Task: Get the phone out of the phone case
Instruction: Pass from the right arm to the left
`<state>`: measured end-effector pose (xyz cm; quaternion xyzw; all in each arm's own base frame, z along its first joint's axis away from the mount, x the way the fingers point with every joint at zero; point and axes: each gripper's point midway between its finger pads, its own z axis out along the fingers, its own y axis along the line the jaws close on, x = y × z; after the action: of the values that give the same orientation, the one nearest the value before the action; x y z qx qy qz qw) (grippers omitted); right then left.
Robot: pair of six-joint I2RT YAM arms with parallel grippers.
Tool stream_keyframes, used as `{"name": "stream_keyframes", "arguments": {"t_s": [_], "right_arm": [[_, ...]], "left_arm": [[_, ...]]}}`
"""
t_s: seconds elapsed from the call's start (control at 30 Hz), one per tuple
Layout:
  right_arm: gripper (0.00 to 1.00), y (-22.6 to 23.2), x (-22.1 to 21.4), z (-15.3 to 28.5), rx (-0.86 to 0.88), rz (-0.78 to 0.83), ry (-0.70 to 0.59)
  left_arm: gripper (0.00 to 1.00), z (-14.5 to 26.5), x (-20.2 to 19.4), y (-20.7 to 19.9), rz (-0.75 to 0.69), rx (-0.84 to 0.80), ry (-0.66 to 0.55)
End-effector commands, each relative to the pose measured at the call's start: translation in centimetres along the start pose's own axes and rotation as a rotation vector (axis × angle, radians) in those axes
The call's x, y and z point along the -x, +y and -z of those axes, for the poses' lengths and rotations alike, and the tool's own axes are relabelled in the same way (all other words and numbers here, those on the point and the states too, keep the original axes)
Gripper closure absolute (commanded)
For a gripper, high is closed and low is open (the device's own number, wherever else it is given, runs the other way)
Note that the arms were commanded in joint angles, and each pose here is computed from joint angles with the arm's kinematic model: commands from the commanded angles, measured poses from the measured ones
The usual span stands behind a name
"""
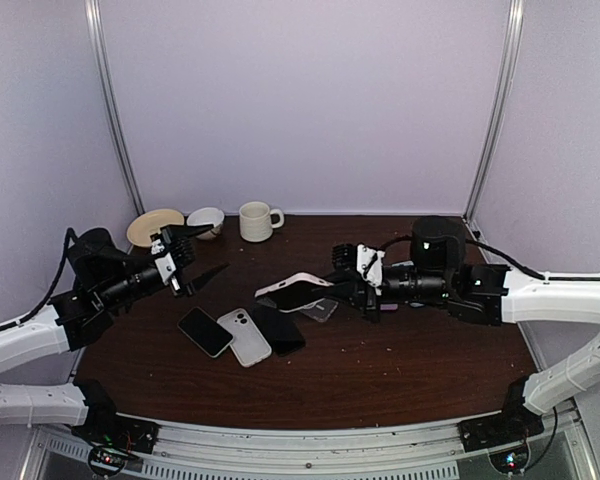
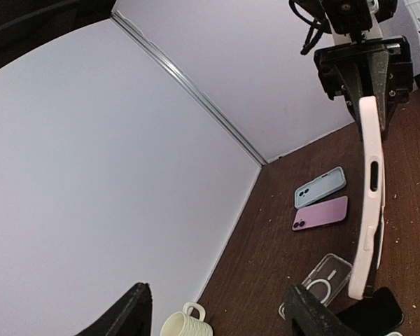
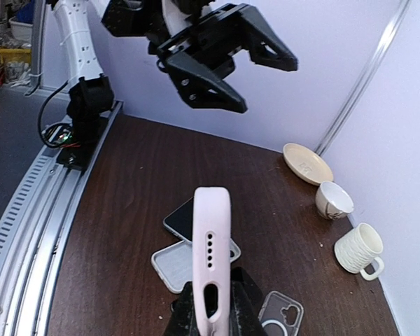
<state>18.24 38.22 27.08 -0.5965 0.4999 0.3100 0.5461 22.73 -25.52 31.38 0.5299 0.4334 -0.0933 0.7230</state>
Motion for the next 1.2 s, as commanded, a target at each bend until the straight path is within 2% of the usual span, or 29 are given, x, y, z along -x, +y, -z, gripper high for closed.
{"name": "stream_keyframes", "arguments": {"t_s": [0.0,0.17,0.33,0.67,0.97,1.17], "right_arm": [[1.00,-4.5,5.6,2.3,-0.229,0.003,-0.185],[1.00,-7.1,6.4,3.5,-0.388,-0.044,-0.257],[1.00,-8.4,8.5,5.3,-0.476,-0.092,-0.401],[1.00,-9.1,13.8,8.3,-0.483,-0.139,-0.624],[1.00,-9.0,17.5,9.2,-0.398,-0.223,-0.802],[1.00,-9.4,19.9,8.9,-0.357,-0.284,-0.893]], "left_arm": [[0.32,0.2,1.0,1.9,0.063,0.076,-0.035],[0.29,0.3,1.4,1.6,0.094,0.046,-0.061],[0.28,0.1,2.4,1.3,0.173,0.007,-0.120],[0.25,0.0,4.1,2.3,0.358,-0.008,-0.221],[0.20,-0.1,6.4,2.4,0.547,-0.114,-0.339],[0.21,0.3,7.9,2.6,0.605,-0.146,-0.426]]}}
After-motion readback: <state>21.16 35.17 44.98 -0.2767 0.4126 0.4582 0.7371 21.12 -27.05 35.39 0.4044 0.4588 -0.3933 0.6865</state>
